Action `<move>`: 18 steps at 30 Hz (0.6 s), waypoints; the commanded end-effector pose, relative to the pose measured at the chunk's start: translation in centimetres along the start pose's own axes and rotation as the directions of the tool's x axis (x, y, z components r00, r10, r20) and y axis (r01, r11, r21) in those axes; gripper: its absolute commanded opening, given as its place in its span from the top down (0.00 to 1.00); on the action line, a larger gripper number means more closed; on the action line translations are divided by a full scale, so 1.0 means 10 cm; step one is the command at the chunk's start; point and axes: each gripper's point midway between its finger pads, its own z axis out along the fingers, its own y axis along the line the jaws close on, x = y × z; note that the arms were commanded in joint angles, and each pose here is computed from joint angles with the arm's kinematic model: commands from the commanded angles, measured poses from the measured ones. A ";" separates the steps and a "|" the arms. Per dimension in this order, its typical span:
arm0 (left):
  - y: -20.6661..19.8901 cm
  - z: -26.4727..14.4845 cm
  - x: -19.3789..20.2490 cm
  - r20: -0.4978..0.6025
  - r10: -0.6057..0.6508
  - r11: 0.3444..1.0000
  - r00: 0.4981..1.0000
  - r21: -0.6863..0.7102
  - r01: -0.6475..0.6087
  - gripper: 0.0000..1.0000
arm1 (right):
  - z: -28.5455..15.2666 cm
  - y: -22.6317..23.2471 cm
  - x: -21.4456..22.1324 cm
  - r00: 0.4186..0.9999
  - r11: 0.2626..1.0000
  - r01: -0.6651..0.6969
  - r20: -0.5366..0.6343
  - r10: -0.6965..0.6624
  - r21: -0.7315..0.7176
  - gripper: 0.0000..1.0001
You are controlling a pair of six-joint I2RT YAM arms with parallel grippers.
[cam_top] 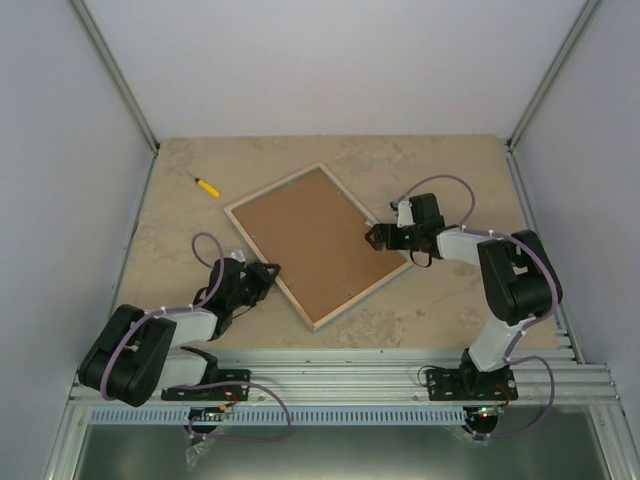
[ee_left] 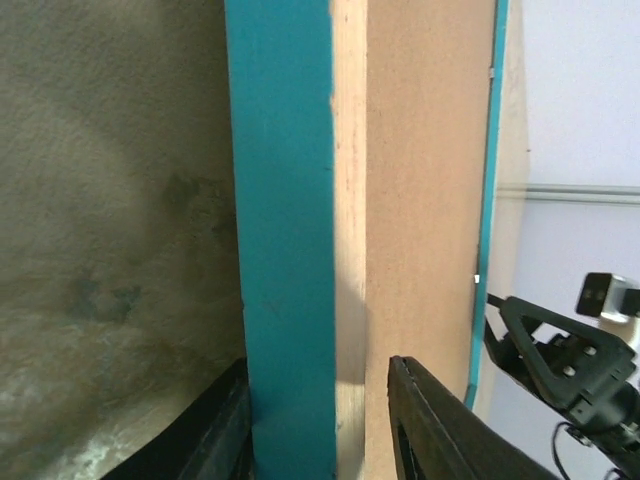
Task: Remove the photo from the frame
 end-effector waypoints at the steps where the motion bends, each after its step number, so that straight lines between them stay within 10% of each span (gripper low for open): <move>1: -0.24 0.06 -0.14 0.030 0.076 0.997 0.997 0.028 -0.077 0.62 | -0.08 0.06 0.29 0.998 0.999 -0.019 -0.063 0.016 -0.044 0.04; 18: -0.12 0.28 -0.30 -0.027 0.248 0.947 0.968 -0.203 -0.248 0.38 | -0.35 0.29 0.66 0.999 0.991 -0.028 -0.038 0.024 -0.131 0.04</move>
